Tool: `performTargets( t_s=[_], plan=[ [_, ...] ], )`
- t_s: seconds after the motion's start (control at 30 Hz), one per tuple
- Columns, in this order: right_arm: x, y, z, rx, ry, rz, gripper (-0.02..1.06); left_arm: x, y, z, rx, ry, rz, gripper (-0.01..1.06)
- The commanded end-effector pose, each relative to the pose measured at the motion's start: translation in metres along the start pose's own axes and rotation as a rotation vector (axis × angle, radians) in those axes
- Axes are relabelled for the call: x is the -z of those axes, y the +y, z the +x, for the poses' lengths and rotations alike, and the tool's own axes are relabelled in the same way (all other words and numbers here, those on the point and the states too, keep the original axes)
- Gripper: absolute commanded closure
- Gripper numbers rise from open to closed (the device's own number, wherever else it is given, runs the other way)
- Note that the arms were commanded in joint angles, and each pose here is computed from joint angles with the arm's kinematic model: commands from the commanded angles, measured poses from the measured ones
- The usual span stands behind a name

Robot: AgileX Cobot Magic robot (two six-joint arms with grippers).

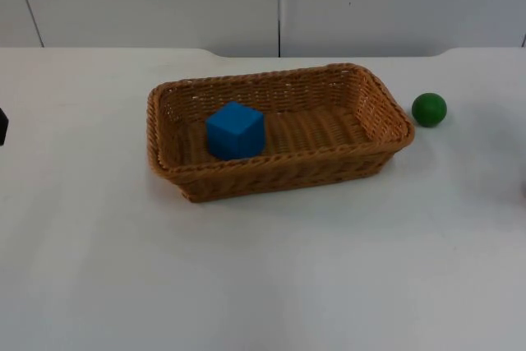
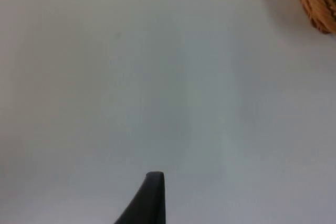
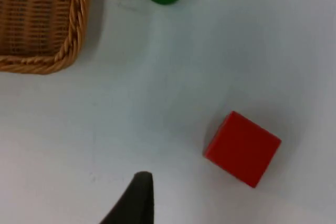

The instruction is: Place all geometric objects except the red cube into the basket.

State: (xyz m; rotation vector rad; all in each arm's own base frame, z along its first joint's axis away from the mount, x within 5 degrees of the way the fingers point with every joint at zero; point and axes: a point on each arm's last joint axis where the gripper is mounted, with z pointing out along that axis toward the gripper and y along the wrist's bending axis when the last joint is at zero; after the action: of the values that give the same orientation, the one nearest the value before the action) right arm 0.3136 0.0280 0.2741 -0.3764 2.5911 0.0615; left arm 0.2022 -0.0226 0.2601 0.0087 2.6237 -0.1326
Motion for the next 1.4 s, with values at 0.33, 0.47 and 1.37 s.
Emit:
performTargets(
  t_s=[0.33,0.47,1.37],
  plan=[
    [-0.119,0.019,-0.076,0.147,0.027,-0.064,-0.01,0.001,0.001,0.000,0.010,-0.020,-0.013,0.08],
    [-0.144,0.019,-0.084,0.124,0.025,-0.079,-0.01,0.001,0.002,-0.001,0.002,-0.022,-0.020,0.08],
    [-0.249,0.039,-0.069,0.138,-0.108,-0.030,0.24,0.001,0.003,-0.002,-0.008,-0.042,-0.027,0.08]
  ],
)
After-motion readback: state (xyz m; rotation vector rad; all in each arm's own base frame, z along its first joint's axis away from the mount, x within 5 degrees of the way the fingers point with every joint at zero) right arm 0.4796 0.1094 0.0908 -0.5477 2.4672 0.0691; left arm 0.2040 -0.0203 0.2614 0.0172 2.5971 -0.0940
